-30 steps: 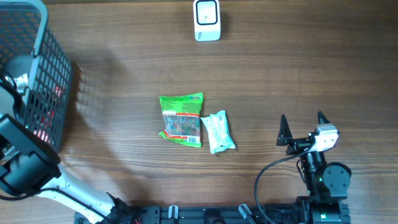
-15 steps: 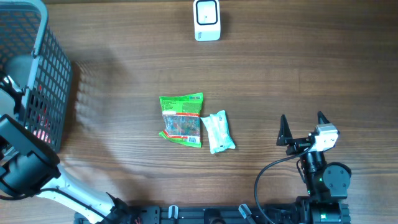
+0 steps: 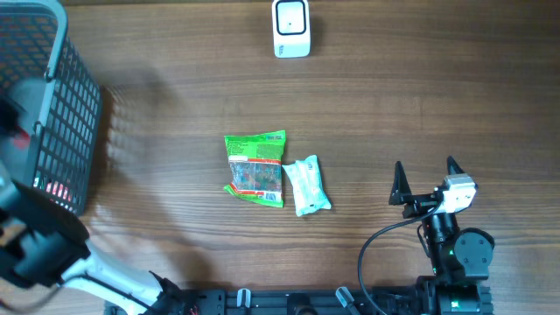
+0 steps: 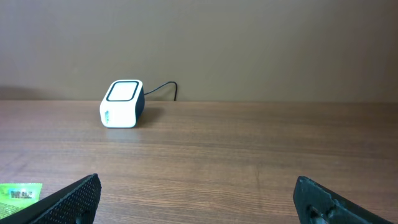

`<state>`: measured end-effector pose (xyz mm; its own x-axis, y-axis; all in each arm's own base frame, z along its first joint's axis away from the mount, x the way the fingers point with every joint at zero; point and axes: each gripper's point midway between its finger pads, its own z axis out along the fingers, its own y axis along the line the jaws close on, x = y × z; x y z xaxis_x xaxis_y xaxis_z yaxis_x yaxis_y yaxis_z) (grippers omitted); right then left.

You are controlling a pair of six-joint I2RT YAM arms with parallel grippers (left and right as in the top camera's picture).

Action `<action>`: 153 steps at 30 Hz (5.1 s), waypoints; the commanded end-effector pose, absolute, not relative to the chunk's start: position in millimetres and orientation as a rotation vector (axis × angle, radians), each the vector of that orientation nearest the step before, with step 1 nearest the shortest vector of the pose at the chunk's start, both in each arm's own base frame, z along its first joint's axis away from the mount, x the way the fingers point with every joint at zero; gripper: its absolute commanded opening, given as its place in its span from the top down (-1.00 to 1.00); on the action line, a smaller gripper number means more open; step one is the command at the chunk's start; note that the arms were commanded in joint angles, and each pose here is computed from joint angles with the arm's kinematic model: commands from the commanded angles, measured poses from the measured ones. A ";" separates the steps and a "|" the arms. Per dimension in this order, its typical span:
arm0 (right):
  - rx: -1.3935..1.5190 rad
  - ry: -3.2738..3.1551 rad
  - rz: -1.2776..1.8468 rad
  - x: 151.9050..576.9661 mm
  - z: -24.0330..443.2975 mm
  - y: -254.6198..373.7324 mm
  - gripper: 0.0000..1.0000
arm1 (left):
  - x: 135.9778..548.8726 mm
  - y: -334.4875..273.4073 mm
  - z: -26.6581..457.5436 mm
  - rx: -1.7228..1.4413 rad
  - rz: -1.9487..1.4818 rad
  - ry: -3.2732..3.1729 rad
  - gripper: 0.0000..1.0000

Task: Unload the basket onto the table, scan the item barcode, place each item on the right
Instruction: 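Grasp the red Nescafe 3in1 stick in the basket with the left gripper, then hand the red Nescafe stick from the left gripper to the right gripper, then lower the red stick with the right gripper beside the tissue pack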

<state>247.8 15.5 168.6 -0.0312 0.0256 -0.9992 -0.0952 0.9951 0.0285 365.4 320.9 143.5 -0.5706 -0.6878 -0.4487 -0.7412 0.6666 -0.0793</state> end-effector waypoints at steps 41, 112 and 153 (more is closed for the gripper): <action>0.069 1.593 0.315 246.3 171.7 26.6 -0.99 | 291.4 -223.0 195.7 0.093 -2.146 2.348 0.92; -0.350 2.917 0.086 304.1 42.9 126.7 -0.20 | 353.3 -188.0 115.8 -0.016 -1.222 2.483 -0.04; -0.635 2.511 1.294 301.5 67.3 209.3 0.90 | 331.8 -121.2 147.2 -0.140 -0.454 2.699 0.30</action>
<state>303.9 192.5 28.4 -0.9208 -0.2594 -0.2913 -0.3801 0.7645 0.5207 330.6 -124.2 149.9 -0.9164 -0.1760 -0.3596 -0.0376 0.9321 -0.3604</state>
